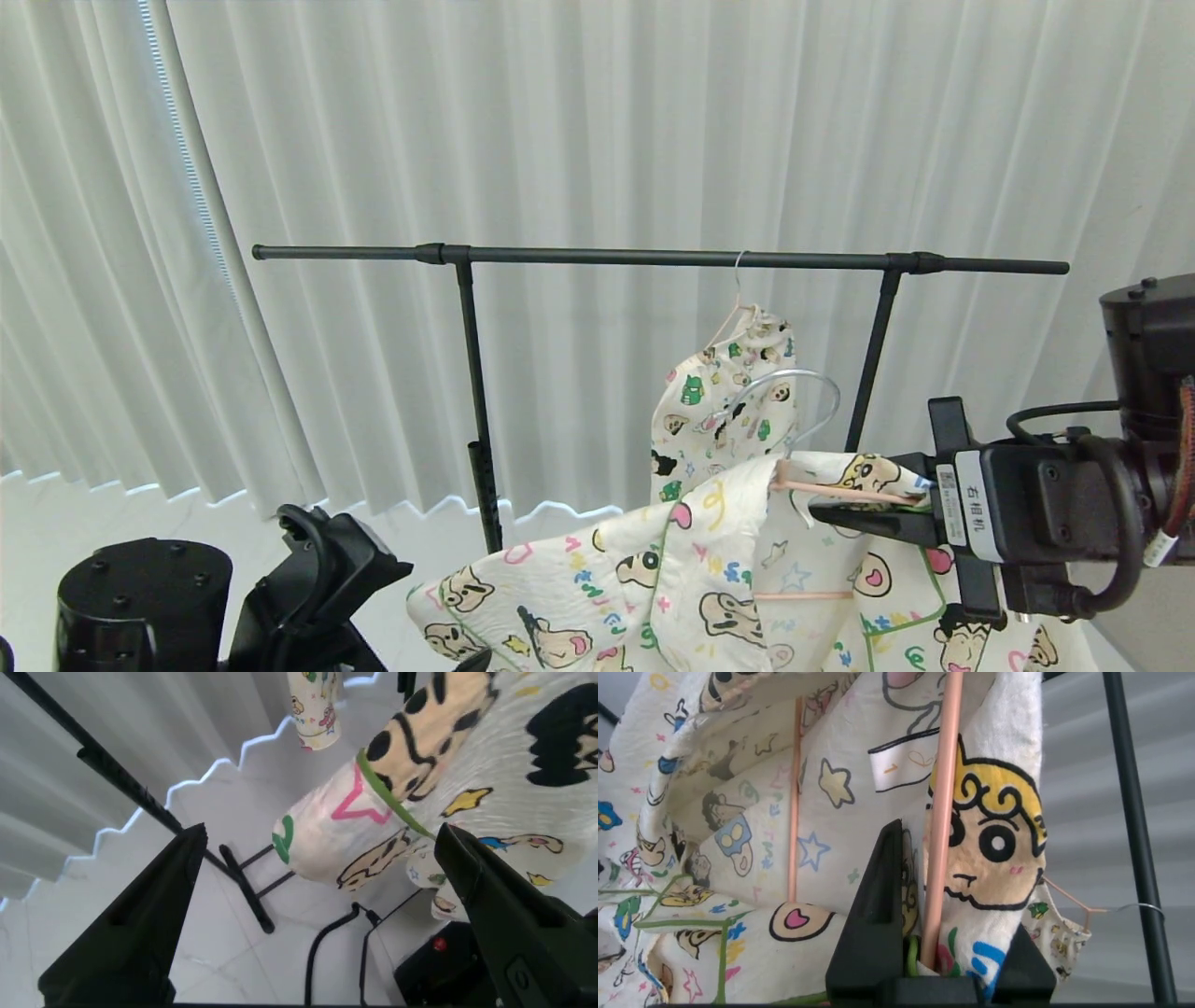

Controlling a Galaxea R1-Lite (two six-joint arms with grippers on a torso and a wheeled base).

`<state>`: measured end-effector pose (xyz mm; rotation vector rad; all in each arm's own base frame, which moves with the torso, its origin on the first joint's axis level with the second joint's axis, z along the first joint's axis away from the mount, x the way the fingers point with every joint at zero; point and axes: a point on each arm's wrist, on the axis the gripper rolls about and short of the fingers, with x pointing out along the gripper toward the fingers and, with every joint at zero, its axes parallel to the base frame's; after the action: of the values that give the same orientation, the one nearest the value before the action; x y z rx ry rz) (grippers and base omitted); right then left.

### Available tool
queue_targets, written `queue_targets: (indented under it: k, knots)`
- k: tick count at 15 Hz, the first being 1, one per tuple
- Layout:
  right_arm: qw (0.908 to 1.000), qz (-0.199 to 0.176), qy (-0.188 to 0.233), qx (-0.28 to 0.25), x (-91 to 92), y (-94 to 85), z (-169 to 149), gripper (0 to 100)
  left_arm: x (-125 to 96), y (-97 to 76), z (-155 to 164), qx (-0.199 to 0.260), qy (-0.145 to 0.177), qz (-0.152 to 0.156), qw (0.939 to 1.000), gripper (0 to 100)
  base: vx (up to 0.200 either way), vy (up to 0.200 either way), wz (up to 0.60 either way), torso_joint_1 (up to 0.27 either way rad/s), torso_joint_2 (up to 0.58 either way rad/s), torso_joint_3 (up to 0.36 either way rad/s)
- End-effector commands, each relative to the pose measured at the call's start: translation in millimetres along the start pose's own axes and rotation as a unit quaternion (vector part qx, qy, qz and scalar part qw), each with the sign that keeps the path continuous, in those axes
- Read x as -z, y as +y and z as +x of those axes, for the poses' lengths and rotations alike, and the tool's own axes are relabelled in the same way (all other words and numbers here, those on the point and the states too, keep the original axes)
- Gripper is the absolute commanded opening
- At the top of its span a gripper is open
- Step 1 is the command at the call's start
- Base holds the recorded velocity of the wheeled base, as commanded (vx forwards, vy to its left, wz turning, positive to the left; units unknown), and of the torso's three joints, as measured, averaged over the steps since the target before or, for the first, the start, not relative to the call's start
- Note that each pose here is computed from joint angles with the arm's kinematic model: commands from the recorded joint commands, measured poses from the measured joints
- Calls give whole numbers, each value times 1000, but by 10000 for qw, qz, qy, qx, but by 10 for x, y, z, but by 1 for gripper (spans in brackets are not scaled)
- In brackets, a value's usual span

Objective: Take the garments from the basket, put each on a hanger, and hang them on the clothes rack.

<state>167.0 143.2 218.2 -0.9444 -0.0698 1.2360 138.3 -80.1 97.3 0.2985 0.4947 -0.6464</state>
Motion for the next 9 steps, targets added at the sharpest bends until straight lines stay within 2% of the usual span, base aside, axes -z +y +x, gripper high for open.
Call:
queue_targets:
  k: [1, 4, 5, 9]
  knots:
    - [10000, -33, -42, 20, -24, -4, -13, 0, -6, 18, 60, -10, 96, -27, 9999, 100, 0, 0, 0, 0, 0, 0]
    - [10000, -49, -62, 39, -37, -6, -25, 0, -30, 31, 83, -19, 81, -34, 10000, 100, 0, 0, 0, 0, 0, 0]
    - [10000, -52, -66, 45, -40, -2, -36, 0, -38, 33, 85, -29, 68, -33, 10000, 0, 0, 0, 0, 0, 0, 0]
    - [9999, -16, 61, 154, 21, -23, -76, 0, 1, 193, 32, -487, 84, -294, 9983, 0, 0, 0, 0, 0, 0, 0]
